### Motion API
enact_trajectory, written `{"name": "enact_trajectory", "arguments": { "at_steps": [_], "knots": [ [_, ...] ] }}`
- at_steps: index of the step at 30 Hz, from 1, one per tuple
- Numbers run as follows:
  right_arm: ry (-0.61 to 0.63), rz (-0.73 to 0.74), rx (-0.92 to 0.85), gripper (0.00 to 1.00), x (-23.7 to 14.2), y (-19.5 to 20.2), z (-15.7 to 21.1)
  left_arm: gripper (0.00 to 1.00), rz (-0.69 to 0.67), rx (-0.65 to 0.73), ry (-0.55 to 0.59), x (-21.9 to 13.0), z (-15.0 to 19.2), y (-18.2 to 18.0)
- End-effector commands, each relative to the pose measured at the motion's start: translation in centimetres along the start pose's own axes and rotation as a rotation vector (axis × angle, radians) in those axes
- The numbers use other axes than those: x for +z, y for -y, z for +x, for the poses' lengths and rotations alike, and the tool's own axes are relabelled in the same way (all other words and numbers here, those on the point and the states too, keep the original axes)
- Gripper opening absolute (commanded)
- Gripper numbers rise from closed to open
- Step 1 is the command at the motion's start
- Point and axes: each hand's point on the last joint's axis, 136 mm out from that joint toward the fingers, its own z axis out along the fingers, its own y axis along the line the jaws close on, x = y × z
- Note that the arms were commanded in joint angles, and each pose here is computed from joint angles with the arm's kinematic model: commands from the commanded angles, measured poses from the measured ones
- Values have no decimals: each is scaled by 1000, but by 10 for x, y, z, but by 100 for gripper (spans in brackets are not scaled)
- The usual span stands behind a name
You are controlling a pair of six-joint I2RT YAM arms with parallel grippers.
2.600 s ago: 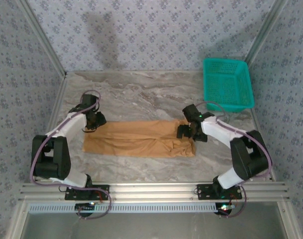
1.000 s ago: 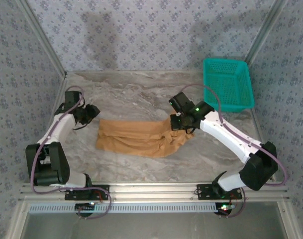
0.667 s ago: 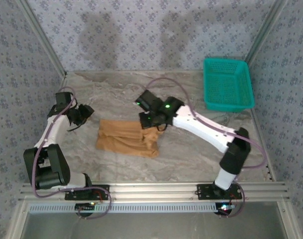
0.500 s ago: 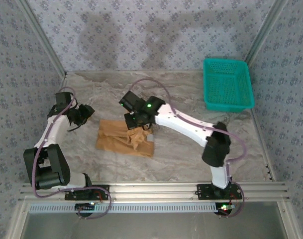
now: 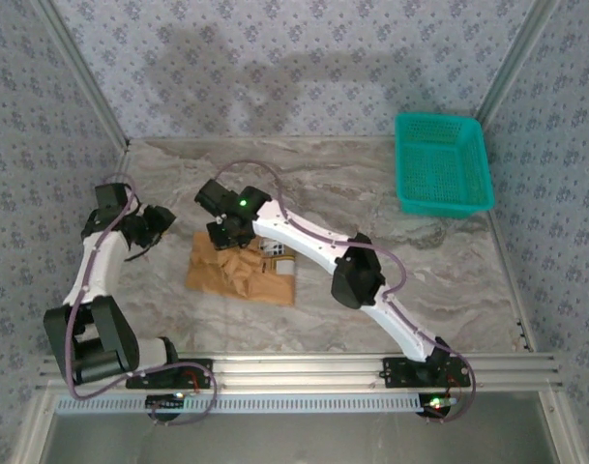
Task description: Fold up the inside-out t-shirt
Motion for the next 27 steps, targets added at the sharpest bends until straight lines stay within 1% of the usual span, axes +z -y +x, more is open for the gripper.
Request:
{"name": "enact_trajectory", "arguments": {
  "at_steps": [1,3,5,6,8,9,10,12,13,14,16,18,21,24,27],
  "knots": [
    [-40,-152,15,45,-21,-41,7,31,-6,21,48,-26,-4,1],
    [-14,-207,5,49,-44,-54,4,31,-21,34,87,-39,-8,2],
    [1,-212,-21,54,-71,-55,11,28,-19,43,102,-47,-8,6],
    [-3,-190,-32,55,-81,-47,19,27,-9,48,100,-48,-7,9],
    [33,-128,-8,55,-96,-18,31,26,7,89,73,-46,4,21],
    [46,-111,22,54,-96,-1,37,26,8,113,57,-44,12,27],
    [54,-108,71,50,-95,17,46,26,14,146,35,-40,24,35],
    [74,-117,164,37,-86,53,57,26,17,202,4,-31,50,51],
    [80,-128,213,26,-75,69,64,26,31,233,-12,-26,66,61],
    [82,-131,252,19,-67,83,69,26,41,251,-29,-19,80,69],
    [67,-130,301,8,-47,103,82,26,70,282,-75,-6,107,84],
    [49,-132,315,6,-29,111,90,25,88,309,-108,5,132,96],
    [16,-84,327,4,-3,125,105,24,119,321,-160,19,165,111],
    [-45,9,382,3,25,151,133,24,158,292,-222,37,196,119],
    [-100,96,456,2,40,175,156,24,162,254,-278,62,222,115]
  ]
}}
